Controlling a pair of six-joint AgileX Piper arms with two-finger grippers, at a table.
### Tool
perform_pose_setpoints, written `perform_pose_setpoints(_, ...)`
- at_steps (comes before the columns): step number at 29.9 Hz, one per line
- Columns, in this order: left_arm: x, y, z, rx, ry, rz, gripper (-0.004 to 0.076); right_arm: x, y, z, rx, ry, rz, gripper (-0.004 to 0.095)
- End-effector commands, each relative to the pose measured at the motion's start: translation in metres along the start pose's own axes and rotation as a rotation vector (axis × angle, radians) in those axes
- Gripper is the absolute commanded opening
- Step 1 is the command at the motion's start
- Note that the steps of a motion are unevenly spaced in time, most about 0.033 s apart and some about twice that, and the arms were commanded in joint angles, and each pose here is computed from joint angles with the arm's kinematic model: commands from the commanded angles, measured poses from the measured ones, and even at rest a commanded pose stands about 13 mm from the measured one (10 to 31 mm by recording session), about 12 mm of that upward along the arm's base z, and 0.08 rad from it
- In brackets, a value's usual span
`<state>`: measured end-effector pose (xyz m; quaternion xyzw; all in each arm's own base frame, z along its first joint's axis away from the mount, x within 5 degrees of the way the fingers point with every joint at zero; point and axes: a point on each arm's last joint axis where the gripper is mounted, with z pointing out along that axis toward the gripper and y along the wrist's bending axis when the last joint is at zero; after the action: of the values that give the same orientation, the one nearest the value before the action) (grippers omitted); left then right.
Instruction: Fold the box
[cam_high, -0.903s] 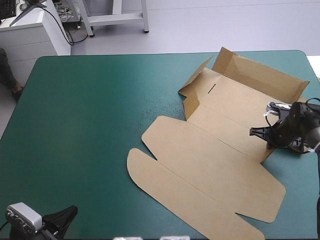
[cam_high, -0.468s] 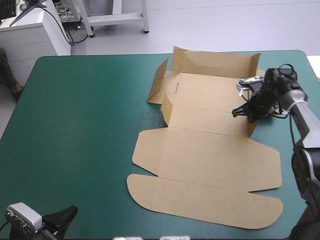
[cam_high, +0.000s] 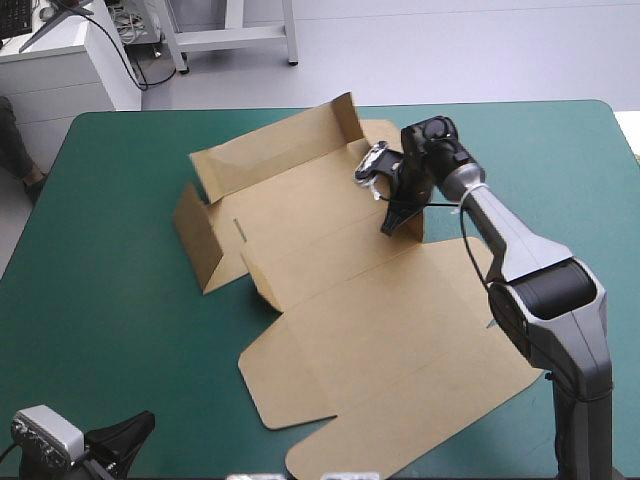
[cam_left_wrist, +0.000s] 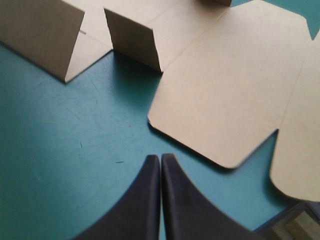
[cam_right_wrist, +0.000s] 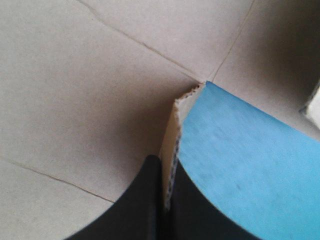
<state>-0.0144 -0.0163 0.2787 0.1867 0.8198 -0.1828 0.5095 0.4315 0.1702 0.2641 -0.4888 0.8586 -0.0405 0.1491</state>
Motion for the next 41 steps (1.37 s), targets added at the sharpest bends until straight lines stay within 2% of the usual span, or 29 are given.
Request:
perform_pose_setpoints(1, -0.011, -0.002, -0.006, 0.015, -0.101, -0.002, -0.0008, -0.024, 0.03, -0.038, 0.02, -0.068, -0.197, -0.0019)
perform_pose_setpoints(9, -0.011, -0.002, -0.006, 0.015, -0.101, -0.002, -0.0008, -0.059, 0.094, -0.044, -0.011, -0.113, -0.587, -0.0019)
perform_pose_setpoints(15, -0.012, -0.002, -0.006, 0.015, -0.105, -0.016, -0.0008, -0.074, 0.13, -0.048, -0.026, -0.141, -0.751, -0.0019)
perform_pose_setpoints(18, -0.012, -0.002, -0.006, 0.015, -0.105, -0.016, -0.0008, -0.077, 0.137, -0.046, -0.028, -0.146, -0.826, -0.0019)
perform_pose_setpoints(21, -0.012, -0.002, -0.006, 0.015, -0.105, -0.016, -0.0008, -0.08, 0.137, -0.039, -0.022, -0.155, -0.844, -0.0019)
perform_pose_setpoints(26, -0.012, -0.002, -0.006, 0.015, -0.105, -0.016, -0.0008, -0.084, 0.13, -0.031, 0.055, -0.143, -0.847, -0.0019)
perform_pose_setpoints(31, -0.012, -0.002, -0.006, 0.015, -0.105, -0.016, -0.0008, -0.091, 0.127, -0.032, 0.101, -0.209, -0.713, -0.0006)
perform_pose_setpoints(33, -0.012, -0.002, -0.006, 0.015, -0.105, -0.016, -0.0008, -0.092, 0.125, -0.035, 0.119, -0.217, -0.712, 0.0046)
perform_pose_setpoints(39, -0.012, -0.002, -0.006, 0.015, -0.105, -0.014, -0.0008, -0.1, 0.118, -0.061, 0.172, -0.27, -0.67, 0.044)
perform_pose_setpoints(41, -0.012, -0.002, -0.006, 0.015, -0.105, -0.014, -0.0008, -0.102, 0.114, -0.072, 0.198, -0.289, -0.628, 0.0501)
